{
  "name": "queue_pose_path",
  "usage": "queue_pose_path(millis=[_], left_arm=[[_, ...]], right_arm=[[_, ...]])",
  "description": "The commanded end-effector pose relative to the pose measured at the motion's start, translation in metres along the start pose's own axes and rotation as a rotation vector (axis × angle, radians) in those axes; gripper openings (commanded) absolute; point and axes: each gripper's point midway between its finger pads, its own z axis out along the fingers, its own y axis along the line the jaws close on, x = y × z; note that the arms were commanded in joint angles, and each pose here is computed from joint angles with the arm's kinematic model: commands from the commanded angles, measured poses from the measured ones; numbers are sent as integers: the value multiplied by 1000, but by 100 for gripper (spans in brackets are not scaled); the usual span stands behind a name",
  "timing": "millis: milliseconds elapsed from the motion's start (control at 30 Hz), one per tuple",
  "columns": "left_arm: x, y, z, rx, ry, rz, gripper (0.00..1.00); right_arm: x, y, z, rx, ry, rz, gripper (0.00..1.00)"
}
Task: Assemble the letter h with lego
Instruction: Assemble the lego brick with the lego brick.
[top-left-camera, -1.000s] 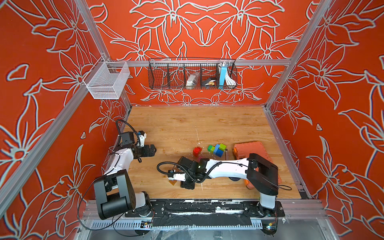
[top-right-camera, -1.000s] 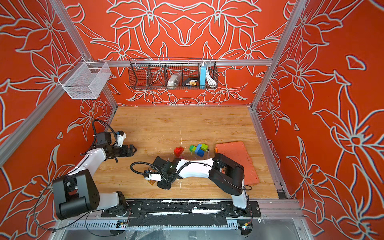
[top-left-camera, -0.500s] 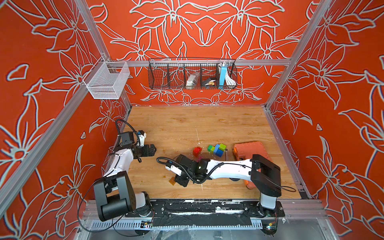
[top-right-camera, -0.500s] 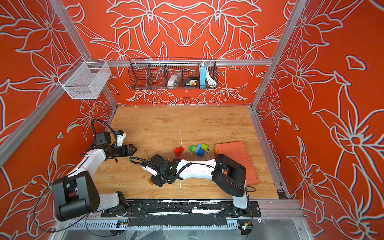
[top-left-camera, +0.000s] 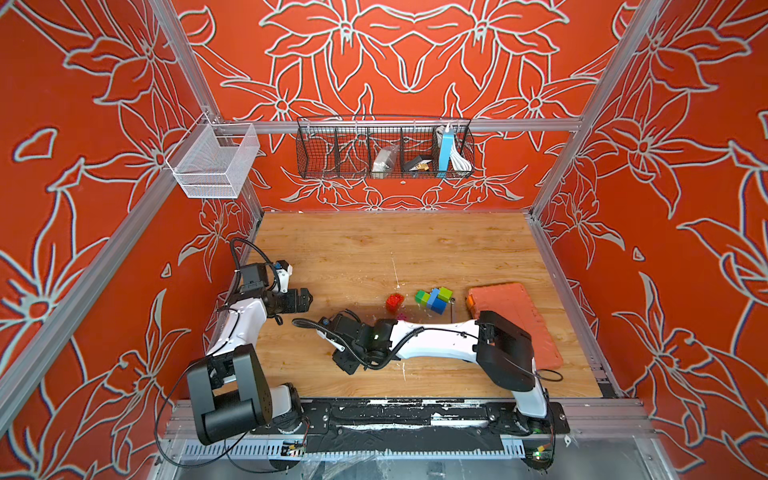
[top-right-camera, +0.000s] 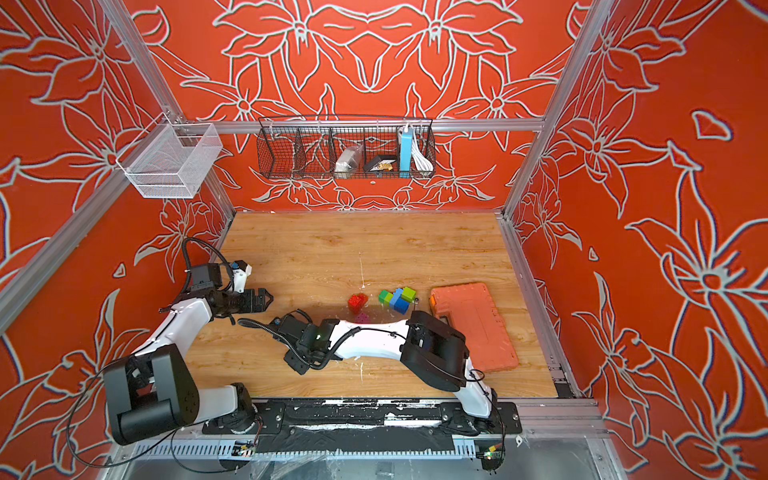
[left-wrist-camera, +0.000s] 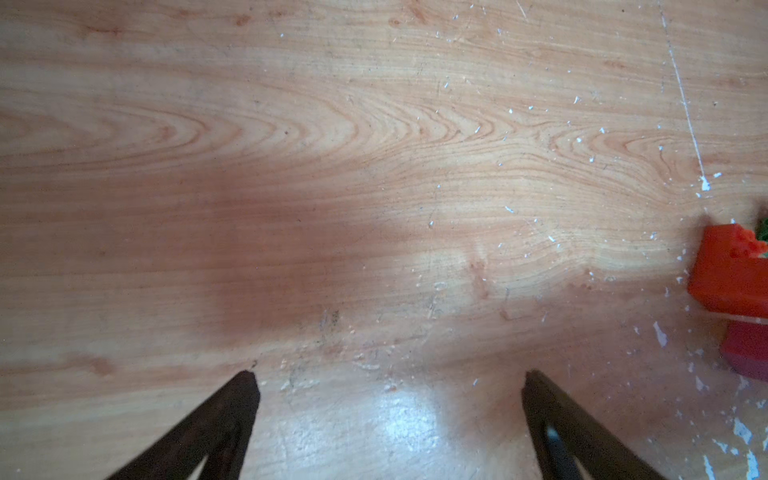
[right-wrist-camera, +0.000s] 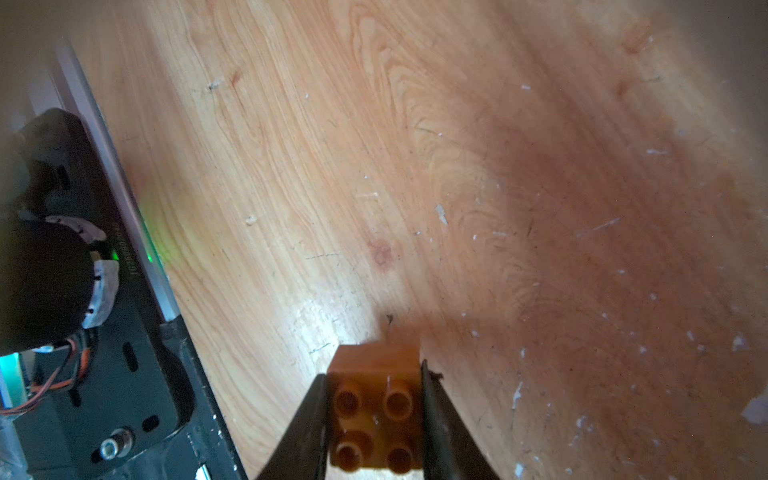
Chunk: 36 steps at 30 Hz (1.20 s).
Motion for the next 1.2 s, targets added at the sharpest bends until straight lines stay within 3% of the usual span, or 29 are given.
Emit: queue_pose_path(millis=[0, 400, 900, 1167], left_arm=[[2, -3, -2, 15, -3, 2, 99], [3, -3, -1, 16, 2, 1, 99], [3, -1, -1, 7, 3, 3, 99], [3, -1, -1, 3, -2, 8, 99]], right_arm=[[9, -3, 1, 48, 49, 32, 25], [20, -7, 7, 92, 91, 46, 25], [49, -17, 22, 161, 233, 93, 22], [77, -7, 21, 56, 246, 53, 21]])
